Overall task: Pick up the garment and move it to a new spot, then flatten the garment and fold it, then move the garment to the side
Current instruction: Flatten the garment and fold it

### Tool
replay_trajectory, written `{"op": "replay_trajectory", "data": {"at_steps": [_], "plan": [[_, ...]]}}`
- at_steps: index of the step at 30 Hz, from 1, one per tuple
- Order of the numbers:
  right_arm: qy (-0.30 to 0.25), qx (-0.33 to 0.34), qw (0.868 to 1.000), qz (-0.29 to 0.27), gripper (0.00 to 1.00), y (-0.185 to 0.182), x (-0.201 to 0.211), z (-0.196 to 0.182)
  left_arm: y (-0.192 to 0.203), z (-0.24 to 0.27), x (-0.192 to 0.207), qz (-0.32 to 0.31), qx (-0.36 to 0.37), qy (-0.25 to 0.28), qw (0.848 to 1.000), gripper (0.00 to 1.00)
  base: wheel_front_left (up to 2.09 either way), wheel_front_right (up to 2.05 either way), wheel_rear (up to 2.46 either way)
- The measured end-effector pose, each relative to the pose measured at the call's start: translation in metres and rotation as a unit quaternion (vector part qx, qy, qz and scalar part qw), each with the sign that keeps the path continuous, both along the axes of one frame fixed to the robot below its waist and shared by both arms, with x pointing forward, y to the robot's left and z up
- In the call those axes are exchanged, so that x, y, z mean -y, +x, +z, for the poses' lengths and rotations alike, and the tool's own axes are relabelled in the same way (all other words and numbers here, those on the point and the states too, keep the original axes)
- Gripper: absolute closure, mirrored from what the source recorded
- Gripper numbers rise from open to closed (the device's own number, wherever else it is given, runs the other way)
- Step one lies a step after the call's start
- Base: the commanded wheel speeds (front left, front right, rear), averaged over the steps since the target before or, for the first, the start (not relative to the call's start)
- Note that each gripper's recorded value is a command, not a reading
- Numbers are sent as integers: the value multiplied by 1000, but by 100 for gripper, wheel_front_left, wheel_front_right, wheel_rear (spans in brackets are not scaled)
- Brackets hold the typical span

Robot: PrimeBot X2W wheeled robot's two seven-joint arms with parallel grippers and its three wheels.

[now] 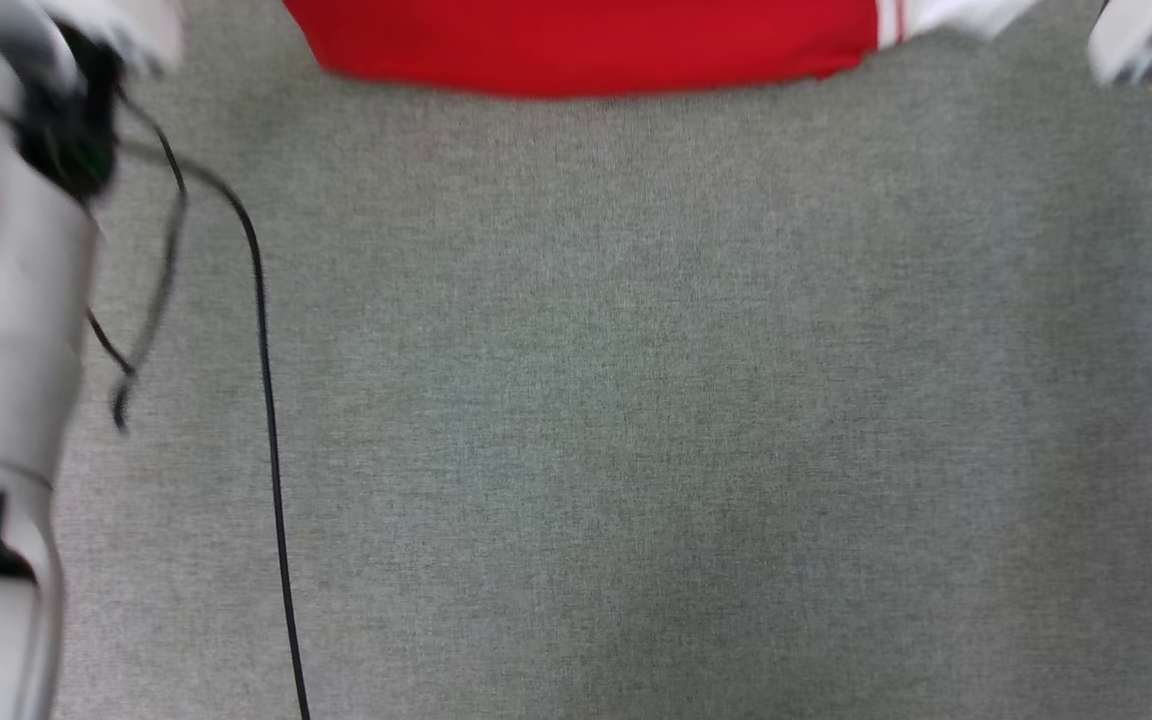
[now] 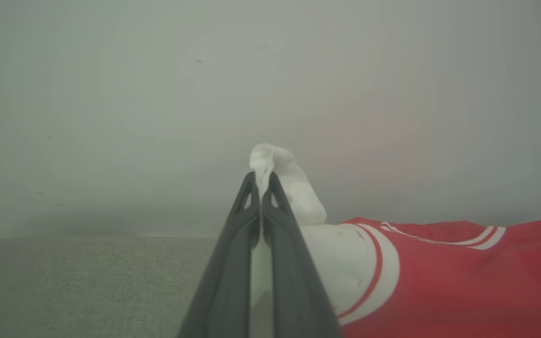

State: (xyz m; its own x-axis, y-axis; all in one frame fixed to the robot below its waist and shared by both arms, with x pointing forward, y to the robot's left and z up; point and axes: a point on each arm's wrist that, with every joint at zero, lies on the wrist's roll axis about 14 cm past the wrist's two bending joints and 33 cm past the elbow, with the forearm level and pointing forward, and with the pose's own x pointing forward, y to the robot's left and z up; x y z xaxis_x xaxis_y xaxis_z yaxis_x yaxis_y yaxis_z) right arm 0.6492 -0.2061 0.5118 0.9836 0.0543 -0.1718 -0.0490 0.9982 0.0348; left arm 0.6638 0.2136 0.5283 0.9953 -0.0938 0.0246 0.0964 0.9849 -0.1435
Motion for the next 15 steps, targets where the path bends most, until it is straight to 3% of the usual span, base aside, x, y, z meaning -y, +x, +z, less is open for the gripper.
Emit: {"op": "replay_trajectory", "data": {"at_steps": [9,15], "plan": [[38,-91,995,8,100,-90,-2,-68,-80,-61,-5,5,-73,-23,997,100,0,0,0],[62,-110,992,-4,100,-145,6,-79,-134,-70,-15,26,-82,-35,996,100,0,0,0]]}}
